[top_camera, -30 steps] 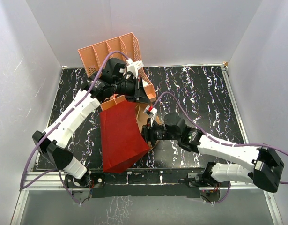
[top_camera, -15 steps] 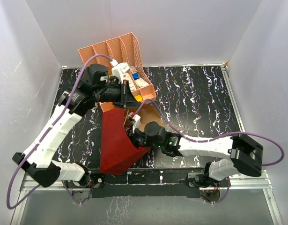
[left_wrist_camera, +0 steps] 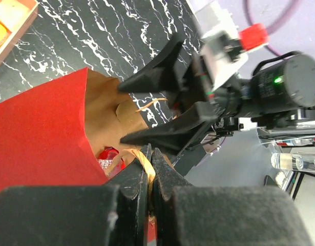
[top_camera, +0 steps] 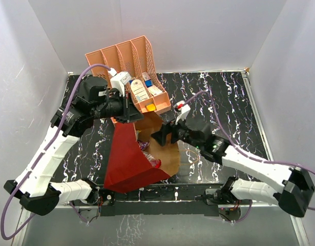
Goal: Take the snacks out of the paper bag
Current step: Move the paper bag to the center of the board.
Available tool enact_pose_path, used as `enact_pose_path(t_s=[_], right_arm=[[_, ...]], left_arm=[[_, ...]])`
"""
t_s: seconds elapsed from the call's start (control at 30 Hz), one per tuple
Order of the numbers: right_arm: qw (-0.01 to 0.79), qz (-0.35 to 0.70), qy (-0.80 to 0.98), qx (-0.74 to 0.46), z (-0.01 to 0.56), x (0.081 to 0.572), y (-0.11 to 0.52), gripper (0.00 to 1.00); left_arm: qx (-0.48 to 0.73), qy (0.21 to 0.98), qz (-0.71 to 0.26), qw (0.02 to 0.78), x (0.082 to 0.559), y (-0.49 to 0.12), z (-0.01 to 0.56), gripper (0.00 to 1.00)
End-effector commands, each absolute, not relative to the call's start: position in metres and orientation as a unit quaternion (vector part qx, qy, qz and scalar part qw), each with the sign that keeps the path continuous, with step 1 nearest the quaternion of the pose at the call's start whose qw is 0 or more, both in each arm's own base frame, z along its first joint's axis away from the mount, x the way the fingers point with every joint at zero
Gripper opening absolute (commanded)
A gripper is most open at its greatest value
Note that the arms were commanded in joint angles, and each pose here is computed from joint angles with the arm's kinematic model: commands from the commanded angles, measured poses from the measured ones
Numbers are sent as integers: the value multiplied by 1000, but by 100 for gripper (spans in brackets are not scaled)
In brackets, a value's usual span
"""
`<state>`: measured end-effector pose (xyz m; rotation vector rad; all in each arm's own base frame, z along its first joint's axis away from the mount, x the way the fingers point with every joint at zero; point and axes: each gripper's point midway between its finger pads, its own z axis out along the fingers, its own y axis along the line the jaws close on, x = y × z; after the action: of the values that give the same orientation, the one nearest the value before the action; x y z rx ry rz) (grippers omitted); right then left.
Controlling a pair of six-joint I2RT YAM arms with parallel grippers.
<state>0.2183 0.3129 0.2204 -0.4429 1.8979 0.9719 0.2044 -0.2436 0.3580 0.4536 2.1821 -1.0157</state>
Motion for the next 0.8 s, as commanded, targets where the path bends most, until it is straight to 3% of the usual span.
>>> enact_pose_path(t_s=[0.0,0.1,0.23,0.5,0.63,0.77], right_arm=[[558,274,735,-269,237,243,272,95],[590,251,701,-311,262,263,269,99],[554,275,688,-379,269,282,290,97],[489,367,654,-445,273,300,337,70],[495,360,669,-421,275,317,341,41],[516,333,689,-384,273,331,333,29]], left_arm=[[167,829,-380,375,203,-231,368,0],[166,828,-383,375,201,-231,367,0],[166,827,-383,377,202,-231,370,0],[167,826,-384,377,199,-230,372,0],[159,828,-377,384,203,-227,375,0],[124,843,-338,401,217,-215,371,0]])
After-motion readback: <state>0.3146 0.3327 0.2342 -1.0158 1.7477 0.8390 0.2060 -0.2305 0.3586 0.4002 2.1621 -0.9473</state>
